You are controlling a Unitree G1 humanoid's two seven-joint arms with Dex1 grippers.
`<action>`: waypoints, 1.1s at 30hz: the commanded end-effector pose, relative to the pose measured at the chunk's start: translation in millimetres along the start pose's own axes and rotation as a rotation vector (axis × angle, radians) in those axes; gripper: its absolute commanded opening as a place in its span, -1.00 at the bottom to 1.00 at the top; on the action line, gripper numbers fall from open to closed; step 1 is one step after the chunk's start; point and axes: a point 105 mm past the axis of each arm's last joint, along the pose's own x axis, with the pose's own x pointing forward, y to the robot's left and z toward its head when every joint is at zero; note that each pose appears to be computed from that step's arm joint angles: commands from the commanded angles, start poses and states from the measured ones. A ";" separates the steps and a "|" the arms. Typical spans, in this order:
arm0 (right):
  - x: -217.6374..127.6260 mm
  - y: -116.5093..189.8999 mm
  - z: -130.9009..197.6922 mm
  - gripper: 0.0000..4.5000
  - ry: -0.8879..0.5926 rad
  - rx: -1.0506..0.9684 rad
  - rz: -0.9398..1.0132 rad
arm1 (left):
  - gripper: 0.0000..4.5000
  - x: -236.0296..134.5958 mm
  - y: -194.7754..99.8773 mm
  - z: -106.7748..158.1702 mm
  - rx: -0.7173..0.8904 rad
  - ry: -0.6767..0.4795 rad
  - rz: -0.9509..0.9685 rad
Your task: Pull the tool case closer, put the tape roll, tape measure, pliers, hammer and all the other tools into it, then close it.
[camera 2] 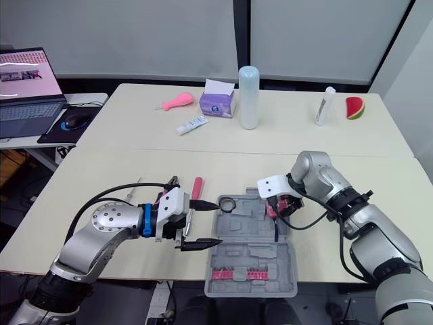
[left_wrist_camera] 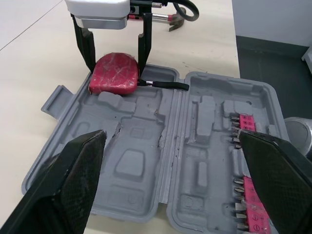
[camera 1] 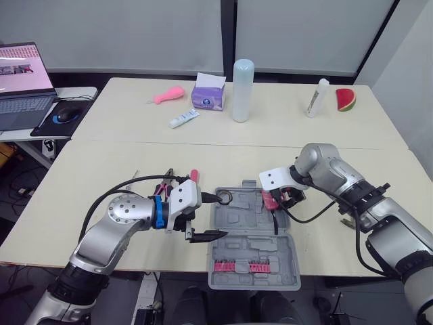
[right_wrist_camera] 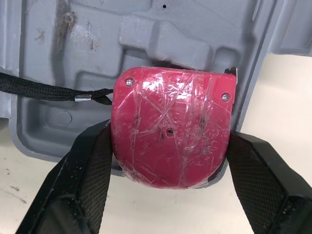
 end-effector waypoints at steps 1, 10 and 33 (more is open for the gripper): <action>-10.7 -9.1 4.3 0.42 -0.004 -0.015 -0.039 | 1.00 0.2 -4.2 12.6 0.047 -0.047 -0.020; -14.9 -13.3 9.8 0.42 -0.013 -0.022 -0.055 | 1.00 1.2 -5.5 12.4 0.048 -0.055 -0.031; -63.0 16.3 26.9 0.57 -0.395 0.075 -0.218 | 1.00 -5.2 3.4 17.5 -0.009 -0.097 0.000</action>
